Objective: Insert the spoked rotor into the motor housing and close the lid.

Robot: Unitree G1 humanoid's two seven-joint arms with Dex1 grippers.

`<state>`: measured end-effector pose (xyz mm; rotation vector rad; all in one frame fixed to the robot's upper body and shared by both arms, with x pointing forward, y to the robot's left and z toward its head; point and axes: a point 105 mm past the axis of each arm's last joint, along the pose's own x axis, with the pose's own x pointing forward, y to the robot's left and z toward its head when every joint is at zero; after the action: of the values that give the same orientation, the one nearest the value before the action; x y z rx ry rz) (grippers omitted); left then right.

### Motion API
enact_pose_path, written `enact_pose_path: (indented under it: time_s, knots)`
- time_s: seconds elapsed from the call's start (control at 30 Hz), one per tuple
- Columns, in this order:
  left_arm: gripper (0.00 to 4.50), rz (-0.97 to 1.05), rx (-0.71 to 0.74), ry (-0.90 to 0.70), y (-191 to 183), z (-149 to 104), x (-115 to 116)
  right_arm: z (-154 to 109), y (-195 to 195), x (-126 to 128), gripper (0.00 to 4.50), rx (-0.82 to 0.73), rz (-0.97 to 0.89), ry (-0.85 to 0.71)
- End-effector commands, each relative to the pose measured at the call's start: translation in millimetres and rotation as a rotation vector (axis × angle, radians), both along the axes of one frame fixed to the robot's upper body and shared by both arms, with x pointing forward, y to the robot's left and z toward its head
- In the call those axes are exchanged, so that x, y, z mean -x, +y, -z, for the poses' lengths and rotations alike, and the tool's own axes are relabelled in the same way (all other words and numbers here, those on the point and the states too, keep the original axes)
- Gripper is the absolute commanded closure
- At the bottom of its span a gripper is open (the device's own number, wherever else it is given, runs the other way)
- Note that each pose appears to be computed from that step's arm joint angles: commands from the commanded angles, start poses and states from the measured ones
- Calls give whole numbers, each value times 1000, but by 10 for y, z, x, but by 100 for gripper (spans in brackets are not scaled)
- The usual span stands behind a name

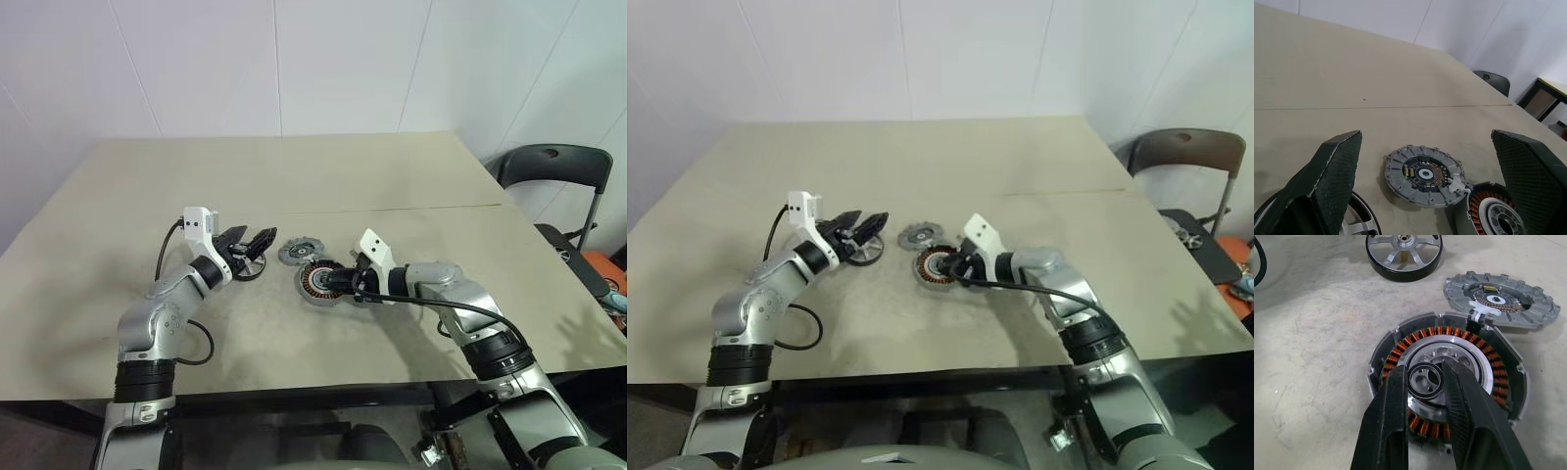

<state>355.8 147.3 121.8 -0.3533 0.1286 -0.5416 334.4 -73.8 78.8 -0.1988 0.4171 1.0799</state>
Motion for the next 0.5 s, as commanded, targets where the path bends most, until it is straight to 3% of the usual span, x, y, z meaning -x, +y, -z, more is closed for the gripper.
enact_pose_path:
  time_s: [0.03, 0.5]
  knots:
    - [0, 8, -4, -55, -13, -141, 0, -160, 51, -88, 385, -17, -6, -60]
    - [0, 10, -3, -47, -36, -114, 1, -48, 99, -140, 385, 5, 1, -53]
